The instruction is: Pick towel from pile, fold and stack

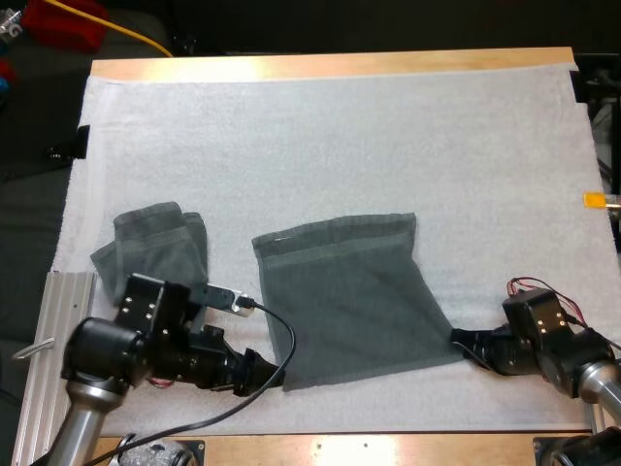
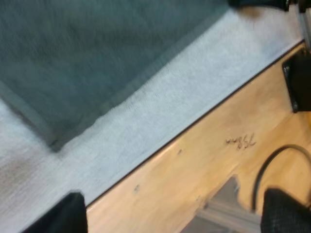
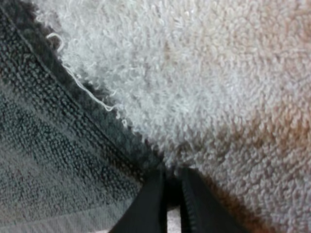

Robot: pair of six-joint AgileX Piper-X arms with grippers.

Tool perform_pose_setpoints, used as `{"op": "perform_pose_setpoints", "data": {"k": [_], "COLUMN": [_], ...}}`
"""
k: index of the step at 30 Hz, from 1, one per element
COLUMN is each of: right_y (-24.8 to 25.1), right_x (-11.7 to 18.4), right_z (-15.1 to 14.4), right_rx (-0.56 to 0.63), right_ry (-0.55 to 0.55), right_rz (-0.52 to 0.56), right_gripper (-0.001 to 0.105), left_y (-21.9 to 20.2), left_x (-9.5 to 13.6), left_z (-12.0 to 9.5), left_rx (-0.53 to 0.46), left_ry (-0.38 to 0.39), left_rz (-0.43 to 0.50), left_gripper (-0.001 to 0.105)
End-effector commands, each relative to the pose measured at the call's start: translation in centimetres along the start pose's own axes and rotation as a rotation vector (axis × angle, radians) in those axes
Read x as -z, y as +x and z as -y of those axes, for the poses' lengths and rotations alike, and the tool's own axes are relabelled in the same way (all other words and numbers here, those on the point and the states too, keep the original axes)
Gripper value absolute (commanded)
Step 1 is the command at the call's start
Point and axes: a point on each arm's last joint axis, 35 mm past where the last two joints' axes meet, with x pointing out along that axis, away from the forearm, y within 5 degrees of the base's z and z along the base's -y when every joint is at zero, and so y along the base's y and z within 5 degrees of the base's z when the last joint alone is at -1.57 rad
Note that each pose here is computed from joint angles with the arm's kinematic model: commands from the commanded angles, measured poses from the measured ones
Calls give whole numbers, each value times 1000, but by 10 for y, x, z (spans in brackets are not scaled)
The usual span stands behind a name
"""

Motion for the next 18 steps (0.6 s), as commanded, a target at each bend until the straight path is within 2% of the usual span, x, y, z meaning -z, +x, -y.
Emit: {"op": "perform_pose_setpoints", "data": {"k": [1, 10, 16, 18], "right_y": [0, 0, 0, 0], "right_x": [4, 4, 4, 4], "right_z": [2, 2, 2, 2], "right_rx": [26, 26, 26, 26], "right_ry": [-4, -4, -4, -4], "right_rz": [-21, -21, -21, -21], "right_gripper": [2, 2, 2, 2], "left_y": [5, 45, 53, 56], "left_x": [-2, 2, 0, -5], "left_z": [-2, -40, -47, -50], "left_rx": [35, 77, 82, 57], "left_ry": [5, -121, -161, -197], "left_rz": [16, 27, 43, 50], "left_gripper": [70, 70, 70, 70]}}
